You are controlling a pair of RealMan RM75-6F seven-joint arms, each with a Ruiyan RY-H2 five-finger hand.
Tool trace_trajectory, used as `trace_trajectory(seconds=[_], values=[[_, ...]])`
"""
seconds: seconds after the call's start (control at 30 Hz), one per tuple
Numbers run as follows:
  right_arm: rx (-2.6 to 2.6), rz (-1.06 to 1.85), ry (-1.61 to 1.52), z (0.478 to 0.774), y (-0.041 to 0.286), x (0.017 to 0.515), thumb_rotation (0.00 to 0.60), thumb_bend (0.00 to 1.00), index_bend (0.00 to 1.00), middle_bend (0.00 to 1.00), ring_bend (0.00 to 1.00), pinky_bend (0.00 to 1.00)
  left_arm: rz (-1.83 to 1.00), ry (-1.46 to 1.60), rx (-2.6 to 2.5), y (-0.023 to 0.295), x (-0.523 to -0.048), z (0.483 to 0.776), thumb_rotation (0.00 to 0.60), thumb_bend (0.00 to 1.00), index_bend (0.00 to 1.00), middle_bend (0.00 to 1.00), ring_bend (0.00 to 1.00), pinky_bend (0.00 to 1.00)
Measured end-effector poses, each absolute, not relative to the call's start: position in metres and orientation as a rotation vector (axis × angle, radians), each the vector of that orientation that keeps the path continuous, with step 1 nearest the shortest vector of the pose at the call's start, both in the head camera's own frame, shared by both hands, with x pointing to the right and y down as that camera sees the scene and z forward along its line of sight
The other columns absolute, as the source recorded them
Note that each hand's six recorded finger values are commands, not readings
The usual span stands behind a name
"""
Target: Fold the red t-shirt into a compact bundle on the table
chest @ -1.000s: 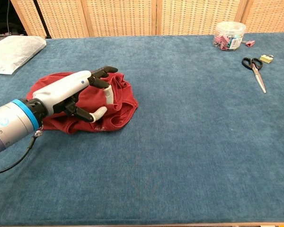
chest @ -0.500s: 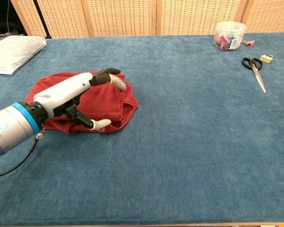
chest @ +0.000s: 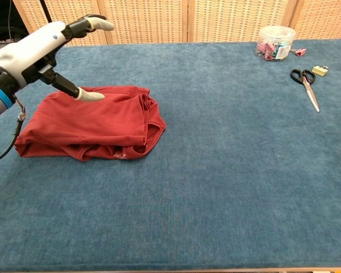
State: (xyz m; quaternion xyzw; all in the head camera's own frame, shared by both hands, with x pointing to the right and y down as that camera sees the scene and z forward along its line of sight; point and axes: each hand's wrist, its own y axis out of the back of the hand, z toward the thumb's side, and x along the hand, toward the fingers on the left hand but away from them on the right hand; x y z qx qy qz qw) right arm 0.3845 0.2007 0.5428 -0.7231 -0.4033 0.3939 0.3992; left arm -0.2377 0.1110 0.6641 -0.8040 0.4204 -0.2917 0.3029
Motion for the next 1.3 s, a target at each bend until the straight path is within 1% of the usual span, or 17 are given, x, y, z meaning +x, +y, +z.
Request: trace_trajectory(seconds=[0.13,0.23,0.47,0.67,0.93,1.1,1.3], values=[[-1.83,1.0,-1.012,0.544,0.202,0.383,0.6,0.03,0.0,0.0,0.0,0.0,-0.762,1.165,-2.203,0.111,-0.241,0.672,0.6,0.0,0.0,0.0,0.0,0.0],[-1.829,1.007,-1.011,0.545,0.202,0.383,0.6,0.03,0.0,0.0,0.0,0.0,-0.764,1.198,-2.258,0.114,-0.242,0.684,0.6,0.0,0.0,0.0,0.0,0.0],[-1.831,1.007,-1.012,0.545,0.201,0.384,0.6,0.03,0.0,0.0,0.0,0.0,-0.785,1.244,-2.365,0.14,-0.235,0.71,0.6,0.0,0.0,0.0,0.0,0.0],[-1.832,1.005,-1.016,0.544,0.201,0.384,0.6,0.03,0.0,0.0,0.0,0.0,-0.806,1.282,-2.425,0.153,-0.235,0.724,0.6,0.0,0.0,0.0,0.0,0.0],[-1.835,1.009,-1.013,0.545,0.201,0.384,0.6,0.04,0.0,0.0,0.0,0.0,-0.852,1.302,-2.434,0.154,-0.24,0.742,0.6,0.0,0.0,0.0,0.0,0.0],[-1.833,1.01,-1.016,0.545,0.2,0.385,0.6,0.04,0.0,0.0,0.0,0.0,-0.934,1.256,-2.416,0.153,-0.243,0.756,0.6,0.0,0.0,0.0,0.0,0.0],[-1.835,1.012,-1.014,0.545,0.201,0.385,0.6,0.05,0.0,0.0,0.0,0.0,-0.984,1.207,-2.377,0.152,-0.243,0.764,0.6,0.0,0.0,0.0,0.0,0.0]])
